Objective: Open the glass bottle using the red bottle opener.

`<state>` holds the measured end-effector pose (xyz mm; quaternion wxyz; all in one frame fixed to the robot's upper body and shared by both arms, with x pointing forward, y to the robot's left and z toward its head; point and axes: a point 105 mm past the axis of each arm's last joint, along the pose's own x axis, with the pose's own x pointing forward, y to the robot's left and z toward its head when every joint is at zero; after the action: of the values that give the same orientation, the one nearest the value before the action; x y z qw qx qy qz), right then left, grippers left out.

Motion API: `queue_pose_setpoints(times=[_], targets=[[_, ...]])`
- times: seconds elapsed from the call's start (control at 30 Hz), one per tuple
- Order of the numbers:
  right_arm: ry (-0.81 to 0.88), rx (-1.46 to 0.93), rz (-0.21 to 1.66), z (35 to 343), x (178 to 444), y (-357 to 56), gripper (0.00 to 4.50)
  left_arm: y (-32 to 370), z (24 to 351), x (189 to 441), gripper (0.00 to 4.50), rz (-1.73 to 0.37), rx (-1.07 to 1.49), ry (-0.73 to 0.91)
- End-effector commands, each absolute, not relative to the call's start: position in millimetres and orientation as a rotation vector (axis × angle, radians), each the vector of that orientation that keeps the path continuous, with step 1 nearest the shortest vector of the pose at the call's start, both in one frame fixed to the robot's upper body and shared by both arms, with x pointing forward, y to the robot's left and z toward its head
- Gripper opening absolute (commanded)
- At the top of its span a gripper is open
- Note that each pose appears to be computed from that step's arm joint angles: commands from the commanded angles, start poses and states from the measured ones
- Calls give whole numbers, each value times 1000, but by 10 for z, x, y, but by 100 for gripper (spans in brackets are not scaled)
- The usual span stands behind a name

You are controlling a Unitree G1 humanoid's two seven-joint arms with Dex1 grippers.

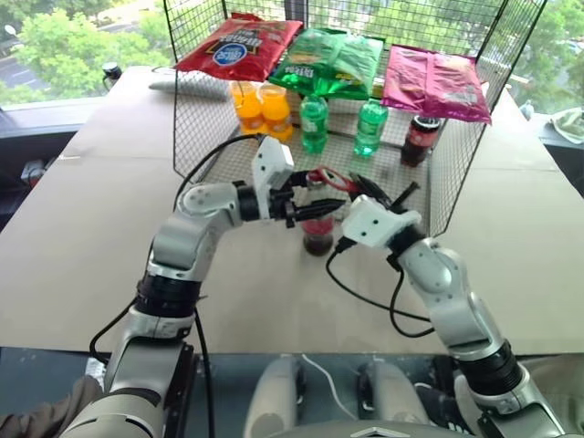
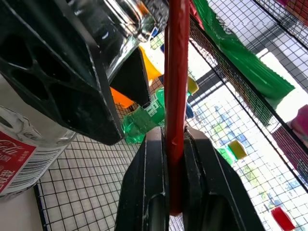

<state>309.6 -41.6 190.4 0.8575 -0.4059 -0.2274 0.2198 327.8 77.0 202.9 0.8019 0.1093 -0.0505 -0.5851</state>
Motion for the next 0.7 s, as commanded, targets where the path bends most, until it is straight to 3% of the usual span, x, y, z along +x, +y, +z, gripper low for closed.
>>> queue_pose_setpoints(times=[0.03,0.37,0.5,0.7], targets=[[-533,-808,436,2044,3072,-364,0,728,2151,3272,285,-1259,260,-161],[-543,-799,369,2138,3138,-454,0,760,2160,3254,285,-1270,266,-158],[-542,-798,369,2136,3140,-455,0,779,2141,3249,444,-1268,271,-152],[-539,-812,379,2111,3134,-454,0,810,2125,3244,444,-1264,288,-148]])
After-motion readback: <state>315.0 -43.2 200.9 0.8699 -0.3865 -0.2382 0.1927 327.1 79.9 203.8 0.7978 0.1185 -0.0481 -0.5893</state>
